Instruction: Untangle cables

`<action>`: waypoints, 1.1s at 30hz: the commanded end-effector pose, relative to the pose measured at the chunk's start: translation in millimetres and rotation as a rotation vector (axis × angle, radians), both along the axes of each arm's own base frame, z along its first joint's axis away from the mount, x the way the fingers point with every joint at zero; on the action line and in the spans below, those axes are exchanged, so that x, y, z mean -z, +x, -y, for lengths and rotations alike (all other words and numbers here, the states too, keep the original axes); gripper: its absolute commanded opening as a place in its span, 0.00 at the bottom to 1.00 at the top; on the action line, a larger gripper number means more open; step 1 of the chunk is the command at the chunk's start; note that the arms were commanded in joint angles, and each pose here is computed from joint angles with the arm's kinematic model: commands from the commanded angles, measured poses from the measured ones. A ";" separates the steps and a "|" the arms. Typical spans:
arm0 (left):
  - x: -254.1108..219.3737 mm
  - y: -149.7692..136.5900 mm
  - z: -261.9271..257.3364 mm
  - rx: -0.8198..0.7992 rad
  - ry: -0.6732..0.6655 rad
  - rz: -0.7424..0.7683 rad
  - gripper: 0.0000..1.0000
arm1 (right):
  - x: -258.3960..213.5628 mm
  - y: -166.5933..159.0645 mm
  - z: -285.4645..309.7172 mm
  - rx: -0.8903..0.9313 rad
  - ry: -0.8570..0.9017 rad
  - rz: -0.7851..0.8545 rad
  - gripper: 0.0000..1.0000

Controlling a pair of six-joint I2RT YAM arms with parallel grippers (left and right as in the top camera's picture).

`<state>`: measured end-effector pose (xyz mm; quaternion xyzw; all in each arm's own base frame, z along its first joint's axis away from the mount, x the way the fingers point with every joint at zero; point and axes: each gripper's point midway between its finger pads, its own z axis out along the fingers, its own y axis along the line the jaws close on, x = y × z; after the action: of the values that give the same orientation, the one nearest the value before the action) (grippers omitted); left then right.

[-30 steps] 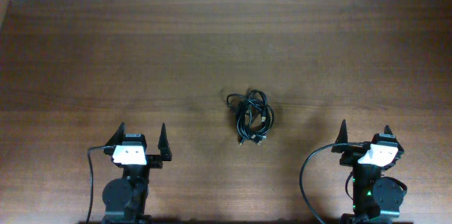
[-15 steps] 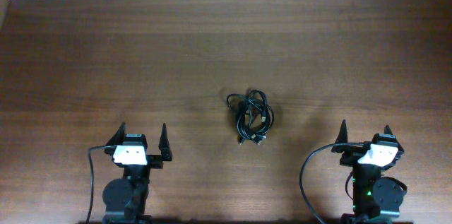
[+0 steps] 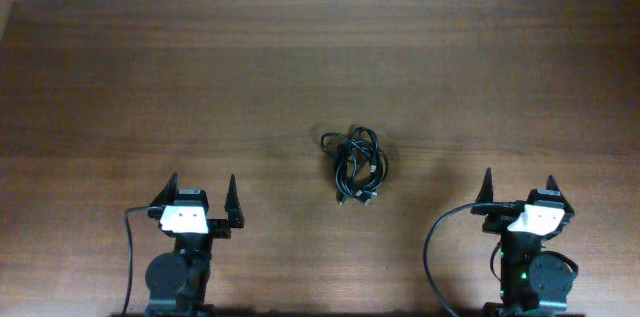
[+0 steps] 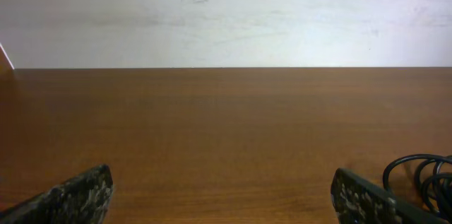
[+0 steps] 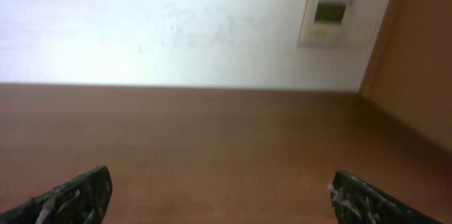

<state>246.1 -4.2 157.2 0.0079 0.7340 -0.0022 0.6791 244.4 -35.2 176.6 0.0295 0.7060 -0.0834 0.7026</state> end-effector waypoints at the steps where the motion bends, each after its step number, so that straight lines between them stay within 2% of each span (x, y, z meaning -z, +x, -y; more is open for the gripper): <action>1: -3.7 0.0 3.9 0.021 0.003 0.016 0.99 | 1.9 0.0 -1.9 -0.008 -0.042 -0.009 0.99; 4: -8.4 -2.4 28.5 0.165 -0.006 0.035 0.99 | -26.9 -0.6 -9.7 -0.050 -0.056 0.109 0.99; 8: -67.9 -8.0 31.9 0.186 0.008 0.267 0.99 | -72.1 -11.3 -53.6 -0.295 -0.117 0.301 0.99; 11: -89.3 -13.4 31.8 0.186 0.011 0.309 0.99 | -93.3 -19.2 -56.0 -0.301 -0.141 0.387 0.99; 15: -127.9 -25.0 28.8 0.170 0.012 0.356 0.99 | -121.9 -28.4 -57.7 -0.304 -0.148 0.404 0.99; 19: -159.2 -24.2 26.1 0.154 0.010 0.337 0.99 | -132.4 -16.6 -31.1 -0.151 -0.177 0.229 0.99; 21: -180.0 -17.1 25.3 0.149 0.008 0.309 0.99 | -154.0 -7.0 -25.6 -0.129 -0.162 0.163 0.99; 27: -238.4 -3.2 35.7 0.208 -0.007 0.043 0.99 | -199.4 13.7 -17.4 -0.117 -0.093 -0.198 0.99; 30: -285.4 -13.1 41.4 0.243 -0.010 0.037 0.99 | -232.1 -1.0 -18.9 -0.116 -0.024 -0.316 0.99; 33: -303.0 -26.6 41.0 0.243 -0.012 0.017 0.99 | -259.9 -34.2 -27.1 -0.147 -0.006 -0.397 0.99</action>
<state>231.1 -40.9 442.8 0.0813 0.7287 -0.0818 0.6751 229.6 -14.3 403.5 -0.0421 0.8407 -0.0498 0.5376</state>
